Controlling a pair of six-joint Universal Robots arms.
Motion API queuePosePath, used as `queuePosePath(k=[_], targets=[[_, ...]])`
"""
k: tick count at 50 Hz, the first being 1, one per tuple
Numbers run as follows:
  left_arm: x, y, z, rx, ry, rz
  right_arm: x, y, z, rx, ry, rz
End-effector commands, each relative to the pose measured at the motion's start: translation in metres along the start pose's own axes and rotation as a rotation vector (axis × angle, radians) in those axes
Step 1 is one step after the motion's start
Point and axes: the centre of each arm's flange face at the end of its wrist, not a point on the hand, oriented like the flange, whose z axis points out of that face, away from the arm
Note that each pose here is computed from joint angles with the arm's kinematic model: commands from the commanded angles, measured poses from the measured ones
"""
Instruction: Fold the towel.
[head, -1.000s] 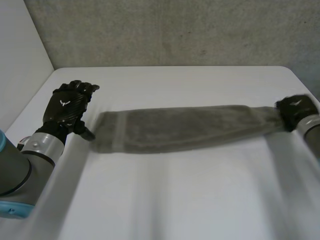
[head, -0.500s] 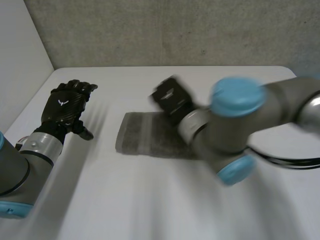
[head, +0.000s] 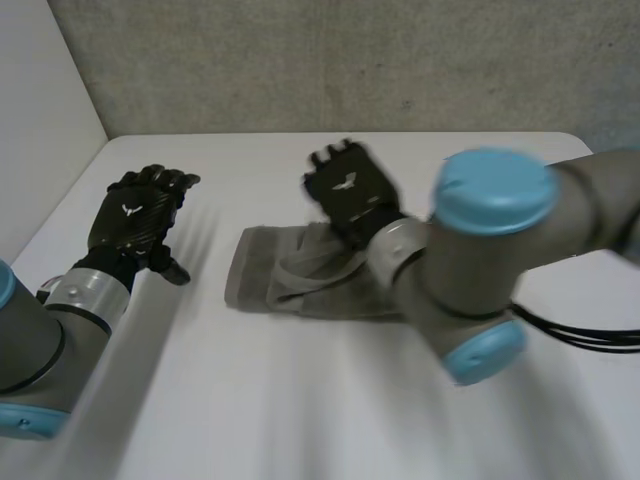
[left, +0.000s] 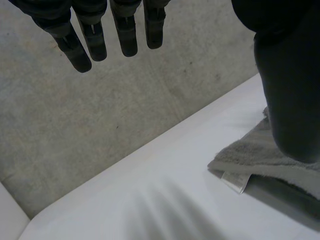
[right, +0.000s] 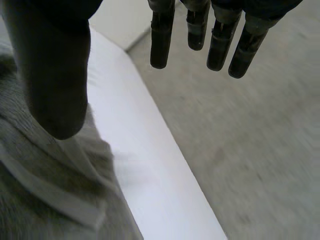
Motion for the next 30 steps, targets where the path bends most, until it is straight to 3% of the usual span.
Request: queuePosePath(k=[1,7,15,30], targets=[[0.036,-0.018,-0.006,0.058,0.106,-0.006,0.041,0.042,-0.027,-0.142,0.079,0.148],[0.077,-0.032,-0.005,0.107,0.228,-0.006,0.037,0.084,-0.042,-0.256,0.056,0.181],[0.135,-0.021,0.003,0.096,0.383,-0.013,0.026,0.103,-0.046,-0.259,0.052,0.184],[0.167,0.021,0.046,0.027,0.413,-0.005,0.005,0.128,-0.038,-0.297,0.016,0.193]])
